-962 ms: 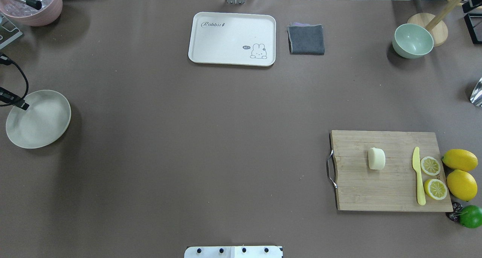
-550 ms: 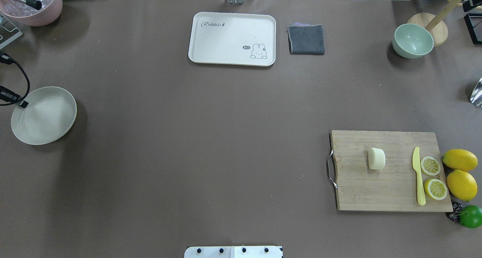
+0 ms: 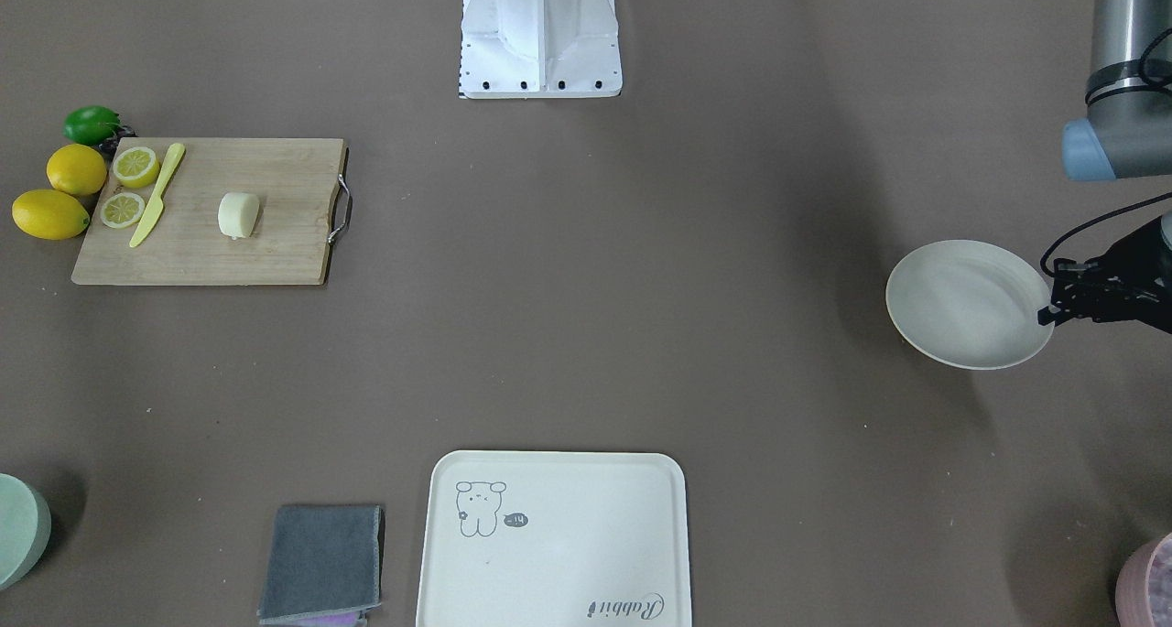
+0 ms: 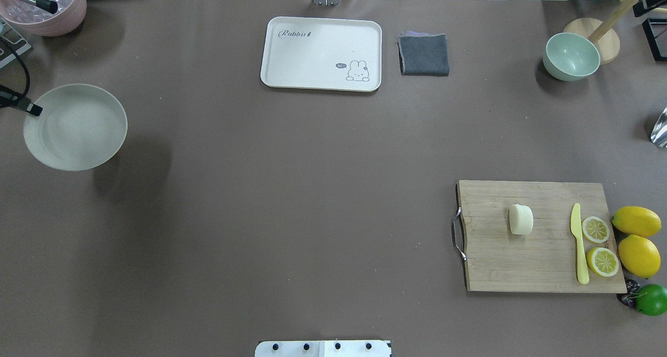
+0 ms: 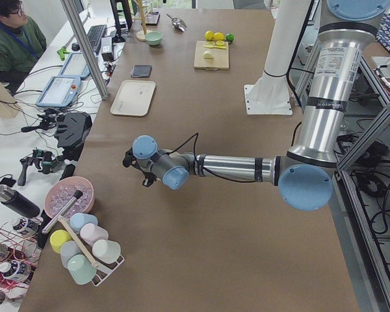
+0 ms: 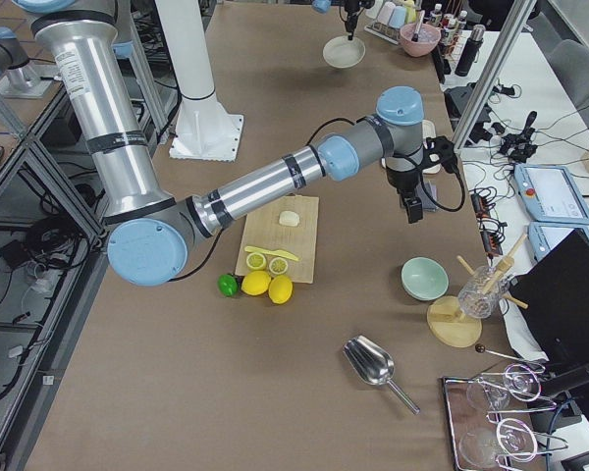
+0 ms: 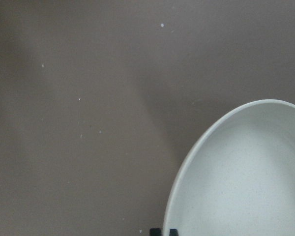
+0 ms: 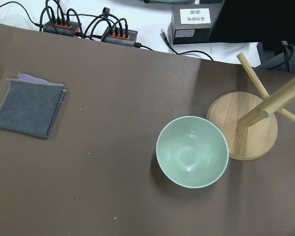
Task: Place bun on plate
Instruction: 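Drag the white plate with the left gripper toward the table centre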
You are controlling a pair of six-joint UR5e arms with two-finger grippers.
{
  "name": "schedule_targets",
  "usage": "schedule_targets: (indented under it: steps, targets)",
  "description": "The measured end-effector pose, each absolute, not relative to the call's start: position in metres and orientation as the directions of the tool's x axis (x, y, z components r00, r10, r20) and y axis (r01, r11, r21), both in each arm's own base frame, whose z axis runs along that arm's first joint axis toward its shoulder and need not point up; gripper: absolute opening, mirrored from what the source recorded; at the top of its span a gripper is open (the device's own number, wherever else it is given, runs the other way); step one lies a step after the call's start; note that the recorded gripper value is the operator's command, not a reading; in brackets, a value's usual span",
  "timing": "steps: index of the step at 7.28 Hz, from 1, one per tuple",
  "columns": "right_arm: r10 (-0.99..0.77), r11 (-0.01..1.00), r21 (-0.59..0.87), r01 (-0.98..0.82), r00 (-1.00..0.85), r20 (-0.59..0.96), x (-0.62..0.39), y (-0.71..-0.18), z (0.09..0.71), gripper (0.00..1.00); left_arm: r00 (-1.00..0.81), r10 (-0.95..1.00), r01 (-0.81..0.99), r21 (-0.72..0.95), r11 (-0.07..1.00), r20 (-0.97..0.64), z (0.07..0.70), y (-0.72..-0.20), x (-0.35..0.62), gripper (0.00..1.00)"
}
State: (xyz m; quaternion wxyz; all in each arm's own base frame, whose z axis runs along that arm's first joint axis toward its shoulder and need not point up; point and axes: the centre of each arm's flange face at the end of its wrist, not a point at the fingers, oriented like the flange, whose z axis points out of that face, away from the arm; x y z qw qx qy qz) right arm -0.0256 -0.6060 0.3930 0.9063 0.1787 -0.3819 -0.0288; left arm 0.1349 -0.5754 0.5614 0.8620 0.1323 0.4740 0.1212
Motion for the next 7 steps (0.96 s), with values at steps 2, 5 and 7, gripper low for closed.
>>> schedule_targets:
  steps: [2, 5, 7]
  targets:
    - [-0.197, 0.937, 0.343, -0.073, 0.698, 0.689, -0.039, -0.61, 0.387, 1.0, 0.478, 0.25, 0.009, 0.29, 0.957, -0.842, 0.486, -0.581, 0.158, 0.0]
    - [-0.215, 0.939, 0.341, -0.049, 0.689, 0.692, -0.058, -0.612, 0.381, 1.0, 0.442, 0.188, 0.059, 0.237, 0.97, -0.877, 0.389, -0.565, 0.264, 0.0]
    - [-0.219, 0.94, 0.338, -0.04, 0.688, 0.692, -0.064, -0.612, 0.381, 1.0, 0.428, 0.148, 0.098, 0.209, 0.973, -0.892, 0.332, -0.534, 0.361, 0.0]
